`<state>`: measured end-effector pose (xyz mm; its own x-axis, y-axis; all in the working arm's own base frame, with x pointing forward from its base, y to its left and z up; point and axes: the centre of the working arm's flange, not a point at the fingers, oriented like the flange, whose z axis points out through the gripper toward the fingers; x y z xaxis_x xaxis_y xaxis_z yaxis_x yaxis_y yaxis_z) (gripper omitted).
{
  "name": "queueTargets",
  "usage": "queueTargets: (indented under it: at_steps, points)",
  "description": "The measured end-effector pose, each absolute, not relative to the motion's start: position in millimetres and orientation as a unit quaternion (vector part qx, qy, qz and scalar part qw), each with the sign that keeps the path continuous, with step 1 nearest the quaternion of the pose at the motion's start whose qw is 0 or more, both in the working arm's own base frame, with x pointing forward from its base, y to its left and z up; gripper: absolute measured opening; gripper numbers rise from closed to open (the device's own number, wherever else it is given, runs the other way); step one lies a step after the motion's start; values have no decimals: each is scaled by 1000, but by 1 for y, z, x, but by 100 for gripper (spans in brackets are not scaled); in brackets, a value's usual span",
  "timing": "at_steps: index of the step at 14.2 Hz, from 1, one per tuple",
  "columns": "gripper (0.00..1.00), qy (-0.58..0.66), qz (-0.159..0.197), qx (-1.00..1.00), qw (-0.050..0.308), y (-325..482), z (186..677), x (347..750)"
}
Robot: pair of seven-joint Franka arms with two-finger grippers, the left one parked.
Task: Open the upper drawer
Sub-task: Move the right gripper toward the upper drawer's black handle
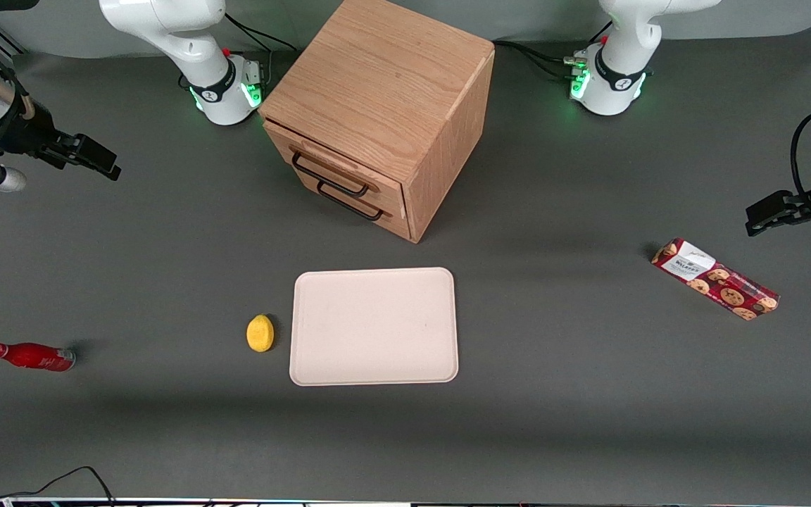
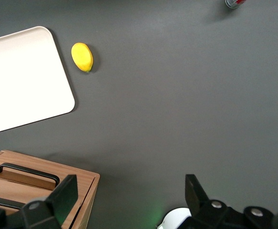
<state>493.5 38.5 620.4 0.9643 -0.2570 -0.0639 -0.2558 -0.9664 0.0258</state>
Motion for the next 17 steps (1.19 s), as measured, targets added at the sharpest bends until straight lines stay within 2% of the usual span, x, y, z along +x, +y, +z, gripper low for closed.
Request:
queueTargets:
  at_steps: [11, 15, 17]
  points:
    - [100, -83, -55, 995, 11, 43, 621, 487]
    - [100, 42, -66, 997, 12, 75, 620, 481]
    - [100, 104, -70, 992, 0, 104, 620, 475]
